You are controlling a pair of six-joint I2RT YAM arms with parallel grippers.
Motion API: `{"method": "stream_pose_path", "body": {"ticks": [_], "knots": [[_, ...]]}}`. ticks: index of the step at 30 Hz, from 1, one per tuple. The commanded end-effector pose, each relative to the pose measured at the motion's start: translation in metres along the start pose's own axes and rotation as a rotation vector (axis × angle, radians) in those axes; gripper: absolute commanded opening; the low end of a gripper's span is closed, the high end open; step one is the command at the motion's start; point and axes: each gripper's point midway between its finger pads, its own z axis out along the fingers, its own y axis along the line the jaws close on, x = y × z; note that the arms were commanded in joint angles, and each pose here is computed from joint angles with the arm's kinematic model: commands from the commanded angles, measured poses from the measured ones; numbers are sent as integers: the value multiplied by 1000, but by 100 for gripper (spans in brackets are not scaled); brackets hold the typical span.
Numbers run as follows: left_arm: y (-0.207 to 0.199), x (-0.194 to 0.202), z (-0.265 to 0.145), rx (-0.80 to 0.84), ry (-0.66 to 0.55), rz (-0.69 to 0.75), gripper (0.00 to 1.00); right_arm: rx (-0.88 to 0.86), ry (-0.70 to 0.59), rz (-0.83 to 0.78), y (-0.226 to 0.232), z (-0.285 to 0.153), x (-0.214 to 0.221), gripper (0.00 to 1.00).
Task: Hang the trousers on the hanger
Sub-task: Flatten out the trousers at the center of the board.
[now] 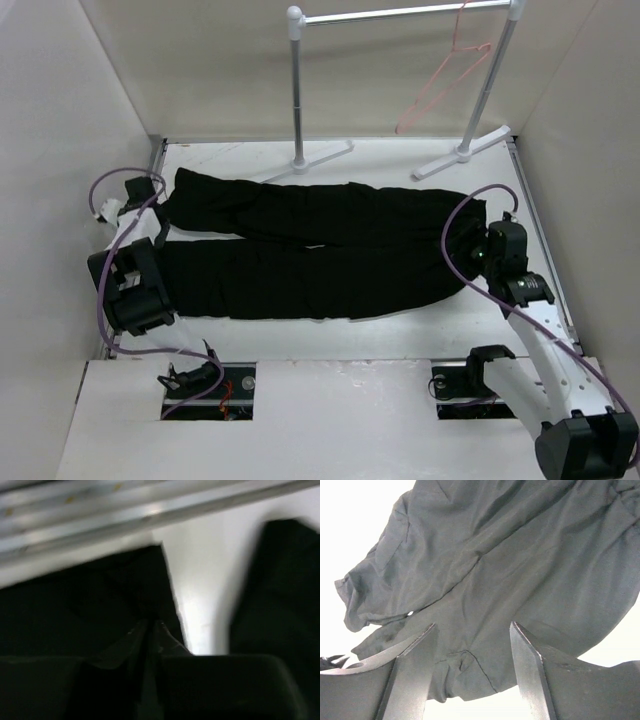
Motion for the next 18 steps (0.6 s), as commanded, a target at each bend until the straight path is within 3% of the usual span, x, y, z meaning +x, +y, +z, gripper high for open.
{"method": "stream_pose_path", "body": {"ticks": [1,4,6,8,9,11,13,16,18], "knots": [[-30,-36,-18,60,-93,13,18,10,-19,-3,-2,-5,-5,66],[-38,-53,-38,108,-129,20,39,-1,-23,-5,1,-8,-5,68],[-29,-55,-58,130,-138,5,47,-7,-15,-13,3,-9,-2,68],[-13,-48,-77,152,-135,0,48,-15,4,-22,3,-9,5,67],[-5,-41,-83,158,-129,4,48,-24,20,-32,4,-8,11,60],[31,-12,-98,146,-89,16,46,-34,58,-61,6,-8,24,30],[67,12,-104,115,-49,6,43,-36,94,-92,5,-8,37,12],[126,43,-106,33,18,-41,42,-43,142,-130,6,-10,53,9],[151,60,-105,-12,64,-70,42,-45,172,-145,6,-12,62,13]]}}
